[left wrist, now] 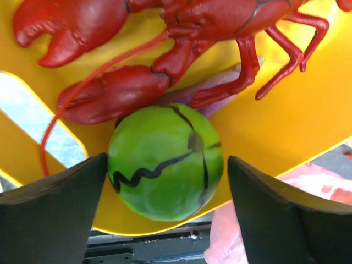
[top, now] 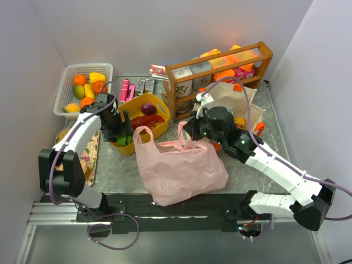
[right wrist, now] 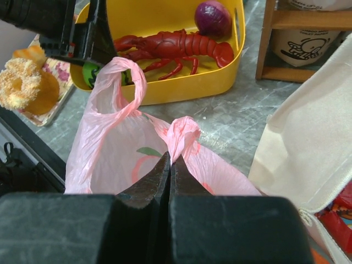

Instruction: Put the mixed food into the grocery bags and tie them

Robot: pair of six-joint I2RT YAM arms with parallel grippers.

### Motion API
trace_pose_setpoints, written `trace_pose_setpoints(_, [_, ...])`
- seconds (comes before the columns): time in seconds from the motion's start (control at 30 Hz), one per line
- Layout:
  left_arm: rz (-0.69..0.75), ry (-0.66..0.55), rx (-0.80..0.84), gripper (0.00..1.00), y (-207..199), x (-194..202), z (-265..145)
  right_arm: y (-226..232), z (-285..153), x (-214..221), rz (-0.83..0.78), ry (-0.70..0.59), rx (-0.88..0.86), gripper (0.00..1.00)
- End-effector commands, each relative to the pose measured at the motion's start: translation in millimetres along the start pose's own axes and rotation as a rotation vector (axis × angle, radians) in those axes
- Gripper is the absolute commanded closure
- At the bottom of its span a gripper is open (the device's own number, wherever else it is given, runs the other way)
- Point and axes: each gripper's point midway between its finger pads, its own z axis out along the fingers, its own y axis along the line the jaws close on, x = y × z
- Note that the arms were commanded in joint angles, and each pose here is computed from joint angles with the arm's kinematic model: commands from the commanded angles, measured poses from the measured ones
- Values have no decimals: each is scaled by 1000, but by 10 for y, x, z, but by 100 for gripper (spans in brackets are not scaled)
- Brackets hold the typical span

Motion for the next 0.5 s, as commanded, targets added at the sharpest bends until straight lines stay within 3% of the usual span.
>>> trace_pose_setpoints(0.0, [2, 25, 70, 17, -111, 51, 24, -18, -115, -303, 5, -93, 18, 100])
trace_pose_setpoints(0.03, [1, 21, 75, 33, -124, 40, 17, -26, -121, -318, 4, -100, 21, 100])
trace_pose_setpoints(0.17, [6, -49, 99, 64, -219, -139, -141, -13, -114, -360, -3, -110, 17, 100])
trace_pose_setpoints(0.23, [9, -119, 121, 69, -315, -328, -317, 2, -103, -384, -8, -115, 11, 100])
trace_pose_setpoints(0.33, [27, -329, 180, 80, -520, -743, -820, 24, -73, -431, -15, -125, 3, 100])
trace_pose_setpoints(0.4, [27, -561, 263, 81, -698, -1061, -1359, 32, -37, -425, -17, -117, -1, 100])
trace_pose_setpoints(0.47, [57, -695, 361, 78, -858, -1150, -1782, 69, -27, -434, -13, -115, -18, 100])
